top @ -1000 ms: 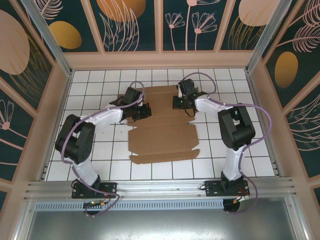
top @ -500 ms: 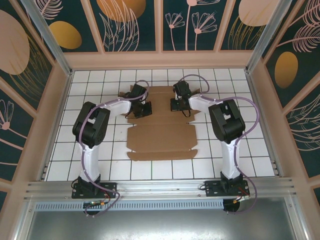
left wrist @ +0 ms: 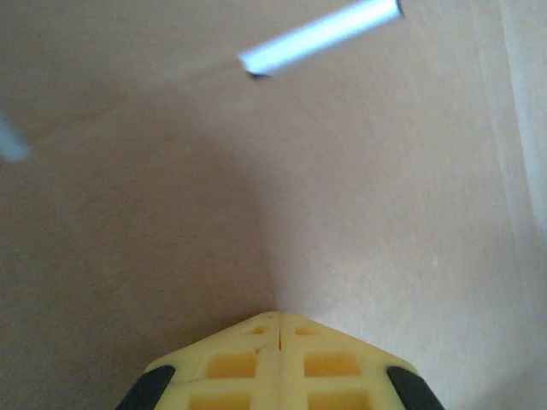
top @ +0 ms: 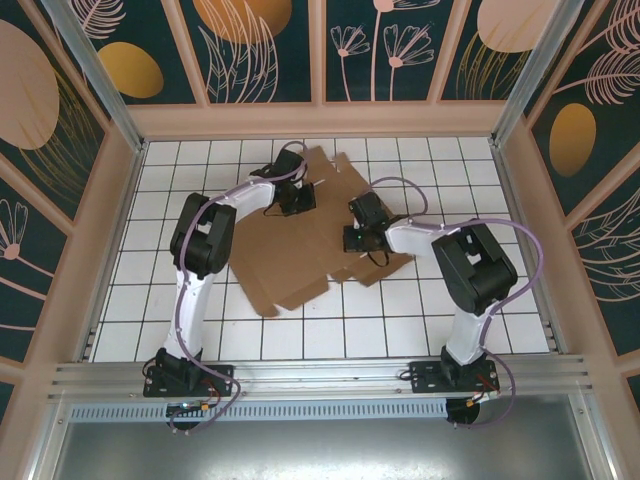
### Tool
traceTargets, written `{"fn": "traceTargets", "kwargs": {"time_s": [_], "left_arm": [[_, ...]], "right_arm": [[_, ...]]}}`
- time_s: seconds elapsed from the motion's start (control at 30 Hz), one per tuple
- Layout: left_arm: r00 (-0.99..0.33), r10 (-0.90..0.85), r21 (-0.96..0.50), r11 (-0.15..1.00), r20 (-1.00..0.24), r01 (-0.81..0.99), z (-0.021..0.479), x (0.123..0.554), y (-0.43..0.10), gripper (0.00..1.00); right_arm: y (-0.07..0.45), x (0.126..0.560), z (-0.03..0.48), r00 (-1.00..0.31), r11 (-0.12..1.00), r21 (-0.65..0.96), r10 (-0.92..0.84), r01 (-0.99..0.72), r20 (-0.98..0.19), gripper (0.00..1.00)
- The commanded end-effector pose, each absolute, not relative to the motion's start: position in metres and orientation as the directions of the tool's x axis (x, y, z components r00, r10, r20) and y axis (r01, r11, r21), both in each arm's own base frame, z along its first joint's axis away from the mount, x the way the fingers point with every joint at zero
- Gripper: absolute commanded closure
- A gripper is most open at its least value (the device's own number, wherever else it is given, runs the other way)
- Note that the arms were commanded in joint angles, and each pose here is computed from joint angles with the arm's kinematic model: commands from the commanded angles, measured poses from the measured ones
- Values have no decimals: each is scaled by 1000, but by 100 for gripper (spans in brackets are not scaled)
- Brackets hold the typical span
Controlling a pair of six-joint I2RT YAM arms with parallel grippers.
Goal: Fold the paper box
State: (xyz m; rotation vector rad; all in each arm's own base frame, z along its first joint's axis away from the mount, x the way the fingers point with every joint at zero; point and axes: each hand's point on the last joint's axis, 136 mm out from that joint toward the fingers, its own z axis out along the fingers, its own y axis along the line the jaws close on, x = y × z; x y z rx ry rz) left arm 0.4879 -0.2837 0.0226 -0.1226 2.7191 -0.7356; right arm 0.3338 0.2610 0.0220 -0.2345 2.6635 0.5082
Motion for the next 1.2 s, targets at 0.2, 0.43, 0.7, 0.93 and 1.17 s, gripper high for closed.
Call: {"fn": "traceTargets", "kwargs": {"time_s": [0.2, 0.43, 0.7, 0.93, 1.17], "left_arm": [[-908, -141, -553, 825, -394, 112, 92, 480, -277, 97], [-885, -264, -584, 811, -384, 11, 108, 452, -222, 99], [-933, -250, -554, 830, -259, -69, 44, 422, -214, 100], [-945, -254, -510, 852, -207, -118, 12, 416, -205, 100], [-949, -264, -485, 861, -172, -152, -8, 409, -200, 100]], "right_arm": [[249, 335, 80, -885, 878, 410, -31, -247, -465, 64], [200, 395, 121, -803, 878, 428, 92, -213, -589, 29], [161, 438, 82, -819, 926, 334, 52, -173, -571, 21], [157, 442, 57, -868, 883, 430, 52, -191, -493, 22], [173, 428, 38, -916, 791, 586, 83, -179, -392, 33]]}}
